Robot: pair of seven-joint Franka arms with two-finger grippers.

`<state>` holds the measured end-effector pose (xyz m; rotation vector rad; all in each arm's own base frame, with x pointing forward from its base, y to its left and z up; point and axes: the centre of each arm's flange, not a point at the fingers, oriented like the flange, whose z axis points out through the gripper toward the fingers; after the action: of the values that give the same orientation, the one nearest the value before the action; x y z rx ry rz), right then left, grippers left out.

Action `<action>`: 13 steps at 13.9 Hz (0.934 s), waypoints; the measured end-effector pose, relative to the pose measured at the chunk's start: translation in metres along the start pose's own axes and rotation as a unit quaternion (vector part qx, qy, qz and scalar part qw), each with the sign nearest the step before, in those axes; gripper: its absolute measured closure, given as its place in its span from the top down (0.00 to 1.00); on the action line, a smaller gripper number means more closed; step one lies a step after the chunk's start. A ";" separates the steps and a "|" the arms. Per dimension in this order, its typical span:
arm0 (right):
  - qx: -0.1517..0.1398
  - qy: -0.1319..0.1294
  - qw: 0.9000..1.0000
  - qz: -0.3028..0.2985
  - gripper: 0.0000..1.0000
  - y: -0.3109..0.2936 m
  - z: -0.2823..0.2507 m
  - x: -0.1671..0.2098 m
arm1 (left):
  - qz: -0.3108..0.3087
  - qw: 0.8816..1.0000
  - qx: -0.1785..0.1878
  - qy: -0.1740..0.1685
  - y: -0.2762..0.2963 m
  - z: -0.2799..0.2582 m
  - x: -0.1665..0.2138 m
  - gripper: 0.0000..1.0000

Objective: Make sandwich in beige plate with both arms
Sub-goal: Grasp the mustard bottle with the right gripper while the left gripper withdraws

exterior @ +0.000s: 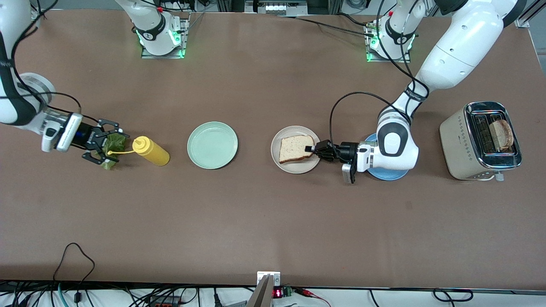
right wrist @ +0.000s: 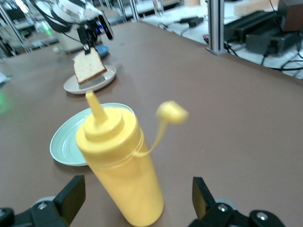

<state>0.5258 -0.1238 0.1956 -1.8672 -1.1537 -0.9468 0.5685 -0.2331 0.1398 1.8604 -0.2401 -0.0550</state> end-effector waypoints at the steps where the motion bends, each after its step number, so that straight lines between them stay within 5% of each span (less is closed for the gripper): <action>1: 0.006 0.017 1.000 -0.003 1.00 -0.001 0.010 -0.017 | -0.003 1.000 -0.001 -0.001 -0.003 0.003 -0.003 0.08; 3: 0.014 0.050 0.999 -0.005 1.00 -0.003 0.028 -0.045 | -0.008 1.000 -0.002 -0.004 -0.009 0.008 -0.007 0.08; 5: 0.017 0.073 0.997 -0.009 1.00 -0.004 0.042 -0.062 | -0.009 1.000 -0.002 -0.006 -0.012 0.010 -0.009 0.22; 9: 0.032 0.102 0.994 -0.028 1.00 0.004 0.062 -0.070 | 0.007 1.000 0.007 -0.003 -0.006 0.002 0.000 0.63; 13: 0.044 0.115 0.992 -0.041 1.00 0.006 0.080 -0.063 | 0.042 0.995 0.070 -0.050 0.021 -0.026 0.016 1.00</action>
<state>0.5276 -0.0810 0.1028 -1.6041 -1.1195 -1.1061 0.5848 -0.2180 0.1687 1.9873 -0.3992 -0.0753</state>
